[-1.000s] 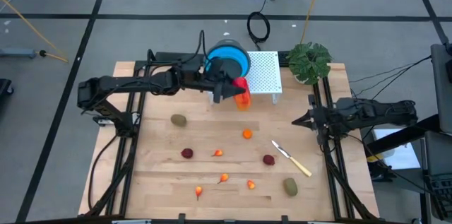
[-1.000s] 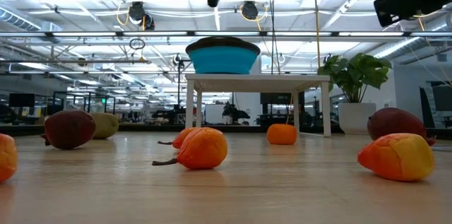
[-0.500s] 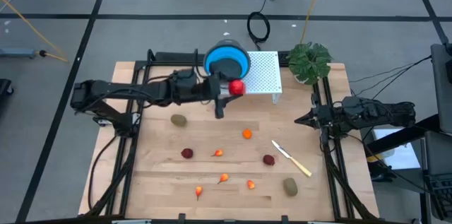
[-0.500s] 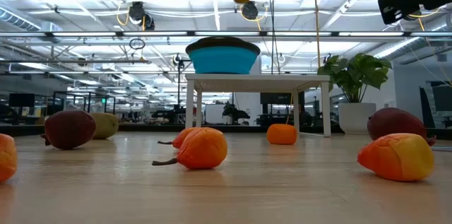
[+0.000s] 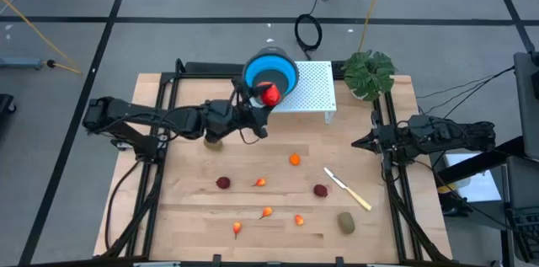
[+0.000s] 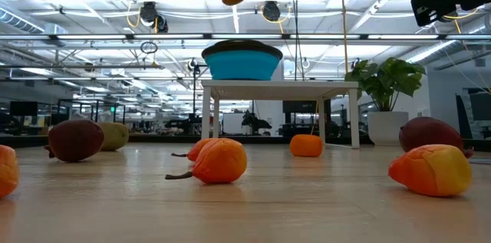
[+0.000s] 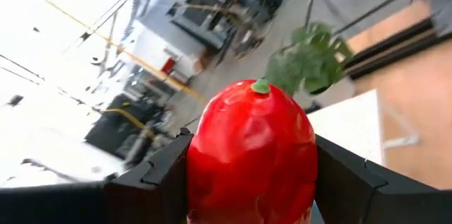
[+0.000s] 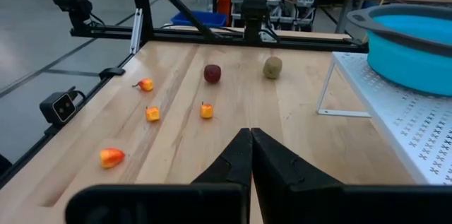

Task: Pick & Place Fruit
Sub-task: Put the mango into the blue strainer bowl on the shelf

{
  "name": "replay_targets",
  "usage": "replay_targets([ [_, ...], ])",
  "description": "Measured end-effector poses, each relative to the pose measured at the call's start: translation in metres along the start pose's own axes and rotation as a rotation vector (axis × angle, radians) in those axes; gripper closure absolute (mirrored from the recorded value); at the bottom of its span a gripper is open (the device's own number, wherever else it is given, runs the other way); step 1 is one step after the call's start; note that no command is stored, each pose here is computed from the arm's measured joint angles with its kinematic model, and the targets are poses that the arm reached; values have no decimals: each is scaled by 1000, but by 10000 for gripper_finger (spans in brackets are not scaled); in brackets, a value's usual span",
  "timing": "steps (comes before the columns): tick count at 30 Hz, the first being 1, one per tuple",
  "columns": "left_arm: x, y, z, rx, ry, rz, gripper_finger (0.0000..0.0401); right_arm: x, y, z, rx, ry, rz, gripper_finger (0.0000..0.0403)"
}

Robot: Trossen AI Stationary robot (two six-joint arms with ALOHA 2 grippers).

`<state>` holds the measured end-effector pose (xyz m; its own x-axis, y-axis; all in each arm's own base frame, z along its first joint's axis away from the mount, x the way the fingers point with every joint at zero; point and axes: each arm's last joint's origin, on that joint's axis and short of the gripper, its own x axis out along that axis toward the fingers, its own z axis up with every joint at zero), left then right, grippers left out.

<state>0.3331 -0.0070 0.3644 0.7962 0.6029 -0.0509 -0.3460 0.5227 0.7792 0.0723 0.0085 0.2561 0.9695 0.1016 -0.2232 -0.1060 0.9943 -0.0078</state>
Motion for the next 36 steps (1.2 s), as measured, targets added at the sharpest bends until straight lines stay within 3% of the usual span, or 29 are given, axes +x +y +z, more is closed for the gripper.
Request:
replay_targets([
  [3, -4, -2, 3, 40, 23, 26, 171, 0, 0, 0, 17, 0, 0, 403],
  [11, -9, -5, 8, 15, 10, 30, 171, 0, 0, 0, 18, 0, 0, 403],
  [20, -9, -4, 9, -117, 3, 36, 171, 3, 0, -8, 50, 8, 0, 403],
  [27, -3, 1, 3, -284, 11, 48, 171, 13, 1, -28, 111, -49, 10, 403],
  [36, 16, 15, -13, -625, -10, 23, 171, 20, 1, -47, 131, -86, 29, 403],
])
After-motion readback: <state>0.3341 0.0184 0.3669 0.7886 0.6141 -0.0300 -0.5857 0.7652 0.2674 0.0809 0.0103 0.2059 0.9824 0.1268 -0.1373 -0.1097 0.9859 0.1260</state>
